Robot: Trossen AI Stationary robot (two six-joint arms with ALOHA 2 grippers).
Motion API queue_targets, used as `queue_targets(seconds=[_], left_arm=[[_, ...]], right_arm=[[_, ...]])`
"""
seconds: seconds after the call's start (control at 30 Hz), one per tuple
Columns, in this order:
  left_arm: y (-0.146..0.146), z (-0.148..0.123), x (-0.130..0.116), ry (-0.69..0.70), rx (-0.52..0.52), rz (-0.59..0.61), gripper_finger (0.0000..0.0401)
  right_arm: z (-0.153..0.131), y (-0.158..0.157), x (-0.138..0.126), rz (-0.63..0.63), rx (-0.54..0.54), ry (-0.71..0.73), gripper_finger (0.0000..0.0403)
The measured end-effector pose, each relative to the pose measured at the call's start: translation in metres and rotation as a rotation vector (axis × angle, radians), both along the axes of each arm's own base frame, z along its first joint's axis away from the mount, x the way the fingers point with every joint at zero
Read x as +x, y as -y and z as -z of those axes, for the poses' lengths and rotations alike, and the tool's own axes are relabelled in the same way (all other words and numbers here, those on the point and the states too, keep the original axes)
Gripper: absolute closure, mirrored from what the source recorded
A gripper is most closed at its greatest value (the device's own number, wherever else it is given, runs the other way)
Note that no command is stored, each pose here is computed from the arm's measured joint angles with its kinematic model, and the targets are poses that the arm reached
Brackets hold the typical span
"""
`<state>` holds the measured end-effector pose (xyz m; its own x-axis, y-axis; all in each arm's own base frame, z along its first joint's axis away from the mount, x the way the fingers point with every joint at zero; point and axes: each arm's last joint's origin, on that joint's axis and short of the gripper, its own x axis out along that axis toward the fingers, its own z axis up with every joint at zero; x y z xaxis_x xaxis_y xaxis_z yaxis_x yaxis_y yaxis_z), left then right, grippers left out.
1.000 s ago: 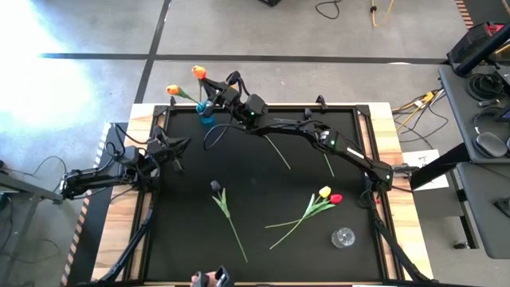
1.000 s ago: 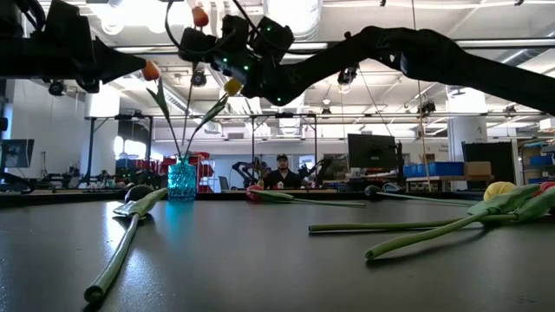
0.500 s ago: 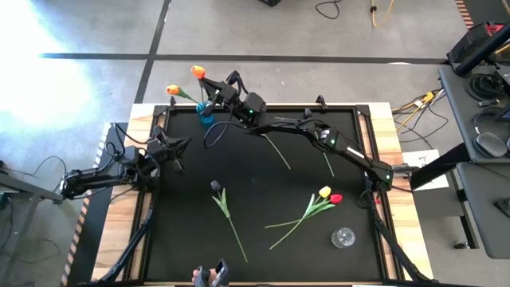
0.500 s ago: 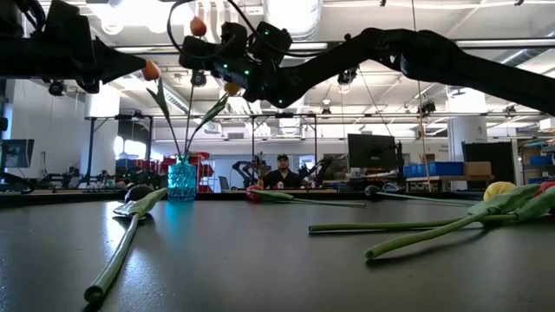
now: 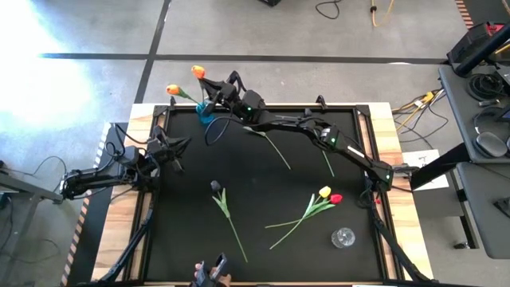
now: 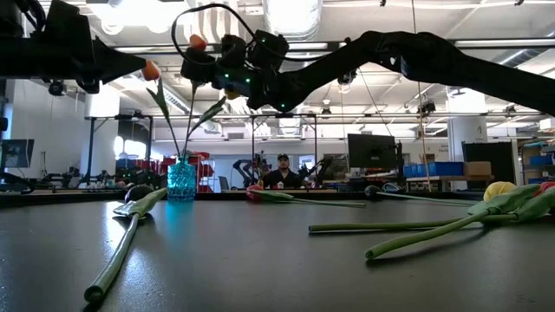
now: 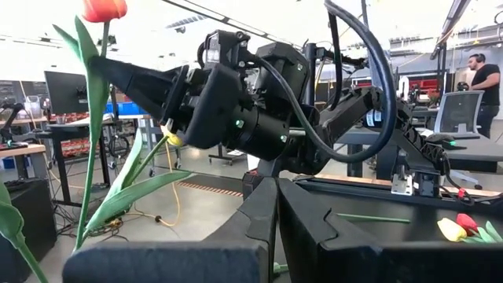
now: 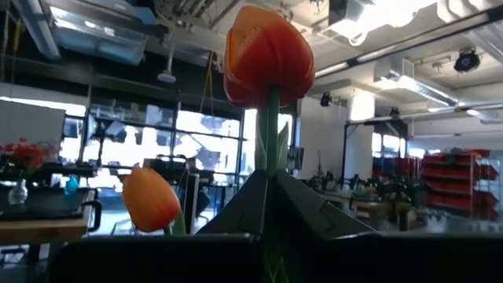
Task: Sort flowers into vase by color
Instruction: Put the orange flower into the blue vase
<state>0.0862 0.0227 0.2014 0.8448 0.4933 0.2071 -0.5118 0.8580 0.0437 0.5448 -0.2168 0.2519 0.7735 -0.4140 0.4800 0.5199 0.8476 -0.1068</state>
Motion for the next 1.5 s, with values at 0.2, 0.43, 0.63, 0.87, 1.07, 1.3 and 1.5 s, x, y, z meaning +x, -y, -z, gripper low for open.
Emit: queue_targets(seconds=[0.2,0.43,0.63,0.87,1.07,1.3,1.5], left_arm=[[0.000,0.000,0.000,0.000,0.000,0.000,0.0401],[0.000,0.000,0.000,0.000,-0.001,0.000,0.0401],[0.000,0.000,0.000,0.000,-0.001,0.000,0.0401],[0.000,0.000,0.000,0.000,-0.001,0.000,0.0401],[0.000,0.000,0.000,0.000,-0.001,0.000,0.0401],[0.000,0.000,0.000,0.002,-0.004,0.001,0.0401],[0.000,0.000,0.000,0.003,-0.007,0.002,0.0401]], right_arm=[[0.004,0.002,0.002,0.052,0.041,-0.045,0.0363],[0.006,0.003,0.003,0.051,0.051,-0.072,0.0294],[0.004,0.003,0.005,0.038,0.092,-0.093,0.0241],[-0.005,0.004,0.005,0.049,0.154,-0.158,0.0233],[-0.011,0.003,0.004,0.060,0.239,-0.249,0.0235],[-0.012,0.003,0.003,0.072,0.250,-0.287,0.0298],[-0.011,0.003,0.003,0.074,0.245,-0.297,0.0386]])
